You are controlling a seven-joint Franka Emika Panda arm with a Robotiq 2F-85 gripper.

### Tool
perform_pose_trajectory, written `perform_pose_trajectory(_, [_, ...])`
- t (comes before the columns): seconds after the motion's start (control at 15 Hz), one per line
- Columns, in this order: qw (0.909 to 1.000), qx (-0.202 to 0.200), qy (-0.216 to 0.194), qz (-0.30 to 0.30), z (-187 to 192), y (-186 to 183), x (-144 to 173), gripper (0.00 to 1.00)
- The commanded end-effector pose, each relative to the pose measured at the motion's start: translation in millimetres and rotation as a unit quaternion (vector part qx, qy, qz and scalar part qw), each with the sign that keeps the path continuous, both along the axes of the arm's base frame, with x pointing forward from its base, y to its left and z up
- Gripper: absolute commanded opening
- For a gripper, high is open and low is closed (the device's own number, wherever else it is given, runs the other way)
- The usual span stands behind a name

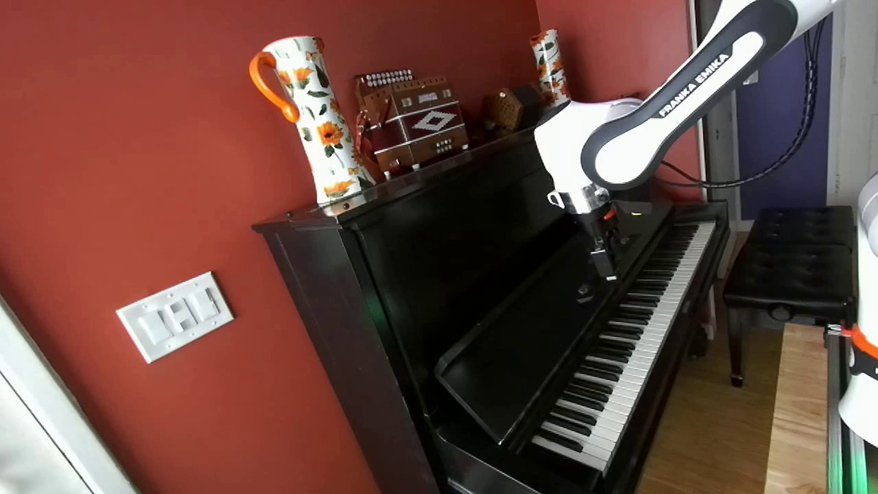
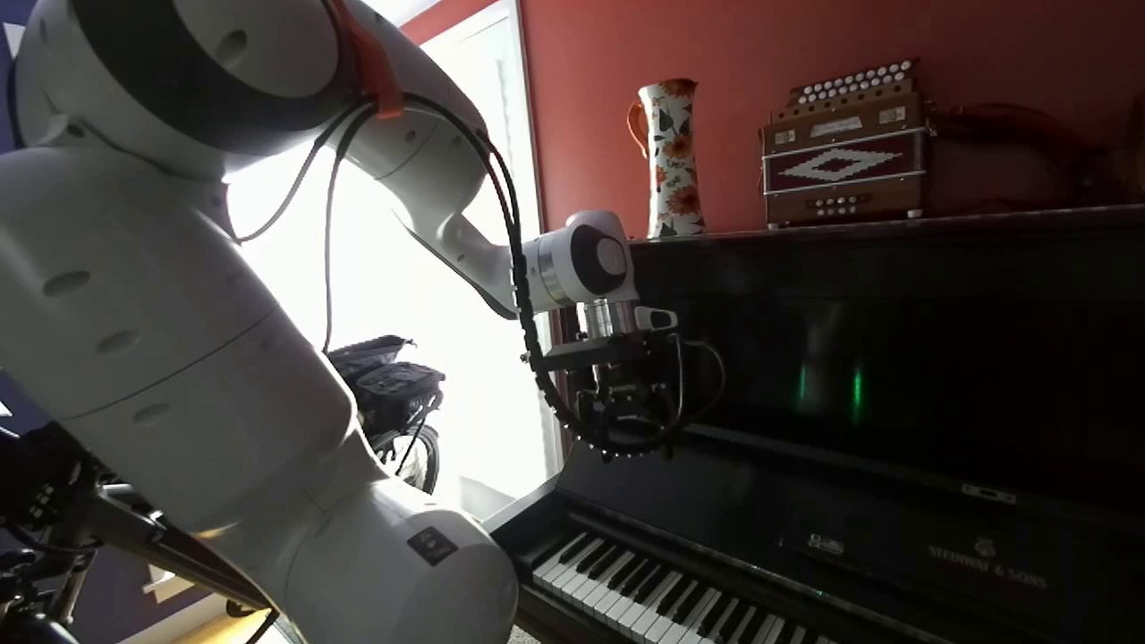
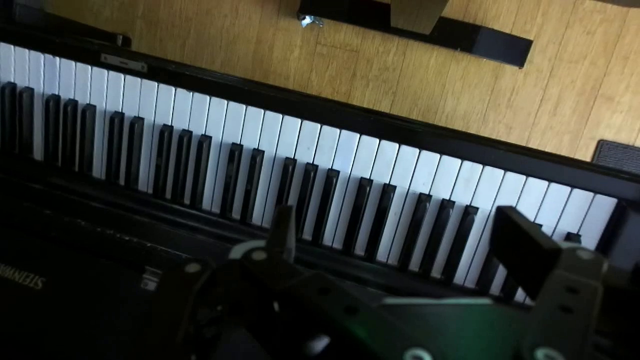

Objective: Press a key on the piano

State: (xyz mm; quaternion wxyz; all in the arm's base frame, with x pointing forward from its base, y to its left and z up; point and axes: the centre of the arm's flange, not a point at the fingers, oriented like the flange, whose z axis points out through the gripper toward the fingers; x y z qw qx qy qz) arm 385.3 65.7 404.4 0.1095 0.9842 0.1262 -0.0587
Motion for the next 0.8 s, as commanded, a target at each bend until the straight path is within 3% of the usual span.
perform_pose_trajectory(0.0, [0.9982, 0.001, 0.053, -0.028, -41.3, -31.2, 20.5, 1.0])
perform_pose_trajectory(0.4, [0.99, 0.025, 0.134, -0.035, -120.5, -81.3, 11.9, 1.0])
perform_pose_trajectory(0.73, [0.989, 0.062, 0.127, -0.043, -165.8, -107.0, 0.7, 1.0])
